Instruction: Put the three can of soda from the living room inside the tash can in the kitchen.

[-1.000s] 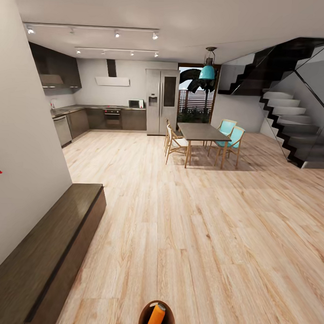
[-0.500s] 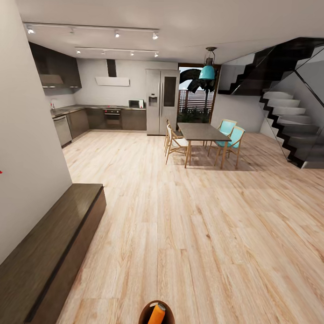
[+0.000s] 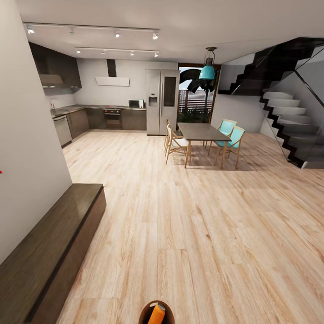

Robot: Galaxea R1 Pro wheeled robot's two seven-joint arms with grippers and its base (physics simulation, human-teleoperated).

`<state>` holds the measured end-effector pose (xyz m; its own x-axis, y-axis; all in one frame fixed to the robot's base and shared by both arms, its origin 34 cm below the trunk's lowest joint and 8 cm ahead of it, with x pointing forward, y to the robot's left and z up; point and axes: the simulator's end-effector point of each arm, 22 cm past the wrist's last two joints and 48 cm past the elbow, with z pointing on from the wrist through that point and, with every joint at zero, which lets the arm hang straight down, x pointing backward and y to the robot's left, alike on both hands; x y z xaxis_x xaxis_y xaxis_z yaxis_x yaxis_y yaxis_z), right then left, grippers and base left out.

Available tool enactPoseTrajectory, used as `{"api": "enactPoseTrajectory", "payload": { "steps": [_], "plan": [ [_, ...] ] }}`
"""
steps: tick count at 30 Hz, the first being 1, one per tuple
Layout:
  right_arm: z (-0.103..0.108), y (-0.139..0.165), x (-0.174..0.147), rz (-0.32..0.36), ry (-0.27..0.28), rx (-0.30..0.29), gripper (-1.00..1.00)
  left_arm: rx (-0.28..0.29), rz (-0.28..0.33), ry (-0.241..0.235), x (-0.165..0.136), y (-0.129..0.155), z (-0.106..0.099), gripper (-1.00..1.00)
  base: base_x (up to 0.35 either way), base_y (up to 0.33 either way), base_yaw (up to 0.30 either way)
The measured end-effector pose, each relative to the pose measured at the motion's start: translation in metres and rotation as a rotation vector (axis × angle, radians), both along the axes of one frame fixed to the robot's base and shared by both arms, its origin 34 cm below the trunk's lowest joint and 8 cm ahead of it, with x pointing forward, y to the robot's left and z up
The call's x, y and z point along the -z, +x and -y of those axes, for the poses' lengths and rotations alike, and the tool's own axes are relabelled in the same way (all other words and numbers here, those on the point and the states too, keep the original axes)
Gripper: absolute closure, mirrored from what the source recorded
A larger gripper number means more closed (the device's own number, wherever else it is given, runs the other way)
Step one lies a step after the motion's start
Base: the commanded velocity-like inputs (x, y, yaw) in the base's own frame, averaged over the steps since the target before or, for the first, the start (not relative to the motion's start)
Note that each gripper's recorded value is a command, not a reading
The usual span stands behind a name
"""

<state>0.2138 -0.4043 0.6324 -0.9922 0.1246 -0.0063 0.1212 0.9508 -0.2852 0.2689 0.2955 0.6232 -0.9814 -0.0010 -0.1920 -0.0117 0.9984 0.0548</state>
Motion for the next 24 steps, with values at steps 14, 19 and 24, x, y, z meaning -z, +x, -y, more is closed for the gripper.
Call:
{"api": "enactPoseTrajectory", "payload": {
  "steps": [14,19,24],
  "plan": [
    [-0.0005,0.0,0.0001,0.0,0.001,0.0,-1.0,0.0,0.0,0.0,0.0,0.0001,0.0,-1.0,0.0,0.0,0.0],
    [-0.0007,0.0,0.0001,0.0,0.001,-0.001,-1.0,0.0,0.0,0.0,0.0,0.0,-0.0001,-1.0,0.0,0.0,0.0],
    [-0.0001,-0.0001,0.0,0.0,0.0,0.0,-1.0,0.0,0.0,0.0,0.0,0.0,-0.0001,-1.0,0.0,0.0,0.0]
  ]
}}
